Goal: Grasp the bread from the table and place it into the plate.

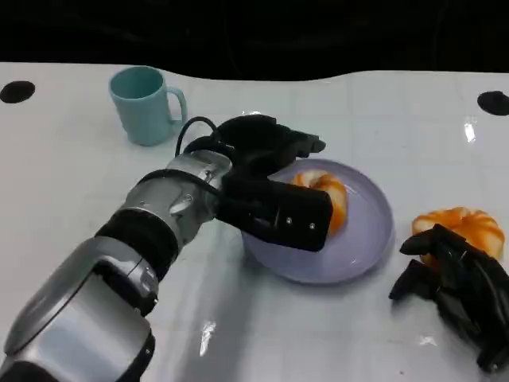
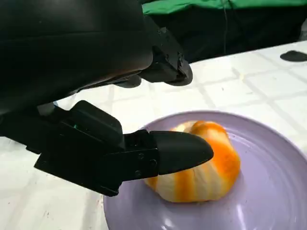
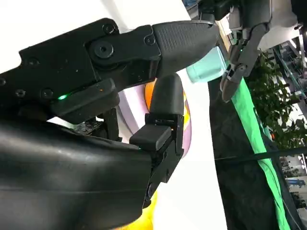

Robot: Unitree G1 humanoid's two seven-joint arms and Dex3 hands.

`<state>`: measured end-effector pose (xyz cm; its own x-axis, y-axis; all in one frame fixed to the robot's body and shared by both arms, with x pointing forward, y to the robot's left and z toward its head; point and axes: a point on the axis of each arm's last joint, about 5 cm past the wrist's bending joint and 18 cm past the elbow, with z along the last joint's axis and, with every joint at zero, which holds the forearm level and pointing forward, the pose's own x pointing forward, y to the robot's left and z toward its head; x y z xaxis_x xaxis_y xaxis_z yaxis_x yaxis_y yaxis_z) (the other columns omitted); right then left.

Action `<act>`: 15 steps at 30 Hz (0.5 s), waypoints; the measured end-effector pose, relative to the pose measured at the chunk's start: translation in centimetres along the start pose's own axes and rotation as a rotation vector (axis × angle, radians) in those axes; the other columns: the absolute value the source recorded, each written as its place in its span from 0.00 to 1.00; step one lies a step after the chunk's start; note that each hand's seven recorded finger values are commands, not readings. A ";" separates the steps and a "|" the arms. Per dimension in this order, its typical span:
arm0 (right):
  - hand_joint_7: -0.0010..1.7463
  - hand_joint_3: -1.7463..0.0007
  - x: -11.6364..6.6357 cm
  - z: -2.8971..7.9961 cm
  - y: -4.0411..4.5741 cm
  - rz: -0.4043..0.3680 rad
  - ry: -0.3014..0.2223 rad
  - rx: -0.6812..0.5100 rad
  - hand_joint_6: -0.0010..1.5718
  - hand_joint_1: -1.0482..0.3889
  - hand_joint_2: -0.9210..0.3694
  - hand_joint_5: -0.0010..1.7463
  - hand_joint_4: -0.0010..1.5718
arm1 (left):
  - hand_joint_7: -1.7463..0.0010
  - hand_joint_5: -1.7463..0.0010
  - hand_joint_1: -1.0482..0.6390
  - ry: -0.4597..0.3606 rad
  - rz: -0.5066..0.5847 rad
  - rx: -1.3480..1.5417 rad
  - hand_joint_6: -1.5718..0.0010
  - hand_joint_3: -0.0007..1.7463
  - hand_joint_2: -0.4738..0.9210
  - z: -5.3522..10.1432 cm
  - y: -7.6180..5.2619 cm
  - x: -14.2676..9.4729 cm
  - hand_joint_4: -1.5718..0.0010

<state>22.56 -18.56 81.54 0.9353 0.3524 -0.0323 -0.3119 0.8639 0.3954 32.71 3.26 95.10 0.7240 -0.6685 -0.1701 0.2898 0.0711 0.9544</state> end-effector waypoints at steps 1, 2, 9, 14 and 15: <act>0.70 0.85 0.0 0.0 0.00 0.000 0.000 0.000 0.40 0.36 0.00 0.90 0.43 | 0.96 0.76 0.07 -0.003 0.011 -0.010 0.72 0.39 1.00 0.0 0.2 0.0 0.89; 0.70 0.85 0.0 0.0 0.00 0.000 0.000 0.000 0.40 0.36 0.00 0.90 0.43 | 0.96 0.76 0.08 -0.008 0.024 -0.020 0.71 0.38 1.00 -0.1 0.4 -0.1 0.88; 0.70 0.85 0.1 0.0 0.04 0.003 0.000 0.002 0.40 0.37 0.00 0.90 0.43 | 0.96 0.70 0.13 -0.032 0.072 -0.081 0.68 0.33 1.00 -0.4 0.8 -0.5 0.83; 0.71 0.84 0.0 0.0 0.05 -0.002 -0.006 -0.004 0.40 0.36 0.00 0.90 0.43 | 0.96 0.57 0.20 -0.152 0.193 -0.548 0.65 0.25 1.00 -2.7 -1.1 -3.4 0.83; 0.71 0.84 0.0 0.0 0.06 -0.006 -0.005 -0.010 0.40 0.36 0.00 0.90 0.43 | 0.96 0.55 0.21 -0.162 0.214 -0.651 0.64 0.25 1.00 -3.2 -1.5 -4.1 0.82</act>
<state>22.56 -18.51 81.60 0.9378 0.3458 -0.0297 -0.3083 0.8694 0.3860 31.29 8.29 93.57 0.7194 -0.6885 0.0921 0.5038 0.6084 0.6133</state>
